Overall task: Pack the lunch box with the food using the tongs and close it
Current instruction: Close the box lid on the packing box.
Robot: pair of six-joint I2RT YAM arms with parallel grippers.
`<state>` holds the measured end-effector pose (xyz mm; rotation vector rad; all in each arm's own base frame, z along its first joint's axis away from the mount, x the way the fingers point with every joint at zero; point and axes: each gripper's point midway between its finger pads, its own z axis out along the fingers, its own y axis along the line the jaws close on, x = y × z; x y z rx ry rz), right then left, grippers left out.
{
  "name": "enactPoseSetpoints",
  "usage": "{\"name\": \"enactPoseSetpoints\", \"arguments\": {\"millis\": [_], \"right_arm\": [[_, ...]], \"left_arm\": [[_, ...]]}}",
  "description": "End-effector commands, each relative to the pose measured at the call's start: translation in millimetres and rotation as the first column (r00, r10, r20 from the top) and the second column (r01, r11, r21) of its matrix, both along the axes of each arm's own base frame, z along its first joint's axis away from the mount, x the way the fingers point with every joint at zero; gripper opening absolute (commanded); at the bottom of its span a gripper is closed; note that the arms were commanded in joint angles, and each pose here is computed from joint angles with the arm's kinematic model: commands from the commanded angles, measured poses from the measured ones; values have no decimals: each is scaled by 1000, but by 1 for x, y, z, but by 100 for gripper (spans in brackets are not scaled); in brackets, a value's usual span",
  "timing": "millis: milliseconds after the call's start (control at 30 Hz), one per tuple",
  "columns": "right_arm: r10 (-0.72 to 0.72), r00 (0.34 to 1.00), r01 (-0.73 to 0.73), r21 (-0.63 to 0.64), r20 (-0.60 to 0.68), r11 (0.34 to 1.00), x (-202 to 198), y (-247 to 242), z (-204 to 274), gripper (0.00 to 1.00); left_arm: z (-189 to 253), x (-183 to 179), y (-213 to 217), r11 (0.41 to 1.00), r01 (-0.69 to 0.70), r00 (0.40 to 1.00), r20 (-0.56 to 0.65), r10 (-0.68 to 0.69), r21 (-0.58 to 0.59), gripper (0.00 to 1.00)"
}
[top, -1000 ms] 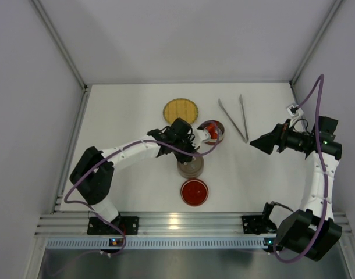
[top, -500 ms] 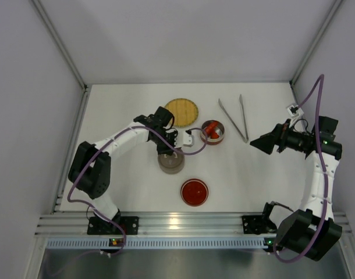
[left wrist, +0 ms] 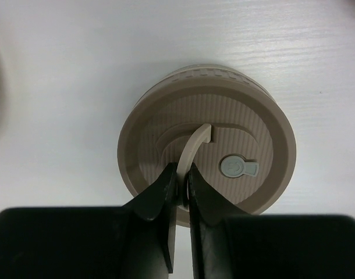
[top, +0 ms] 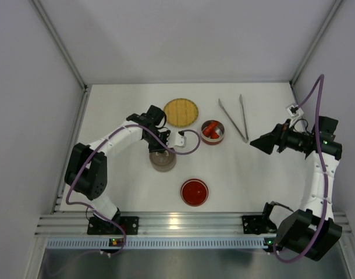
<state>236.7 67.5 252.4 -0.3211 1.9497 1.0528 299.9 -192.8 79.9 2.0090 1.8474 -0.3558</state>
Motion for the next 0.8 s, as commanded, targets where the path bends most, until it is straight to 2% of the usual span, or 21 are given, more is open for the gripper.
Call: {"name": "enactPoseSetpoints", "arguments": {"millis": [0, 67, 233, 467, 633, 733, 767], "right_arm": [[4, 998, -3, -8, 71, 1000, 1, -2, 11, 99], [4, 998, -4, 0, 68, 1000, 1, -2, 12, 99], [4, 998, -4, -1, 68, 1000, 0, -1, 12, 99], [6, 997, -6, 7, 70, 1000, -1, 0, 12, 99], [6, 998, -6, 10, 70, 1000, -1, 0, 12, 99], [7, 997, -7, 5, 74, 1000, -2, 1, 12, 99], [5, 997, -6, 3, 71, 1000, -2, 0, 11, 99]], "left_arm": [[-41, -31, 48, 977, 12, 990, -137, 18, 211, 16], [-39, -28, 45, 980, -2, 991, -130, 29, 198, 20], [-25, -19, 37, 987, -23, 995, -93, 39, 159, 40], [-5, -8, 30, 990, -59, 996, -52, 66, 125, 54], [16, 6, 21, 992, -106, 994, 18, 105, 64, 75], [30, 12, 13, 991, -132, 991, 36, 132, 16, 98], [34, 14, 11, 988, -154, 987, 37, 154, 0, 98]]}}
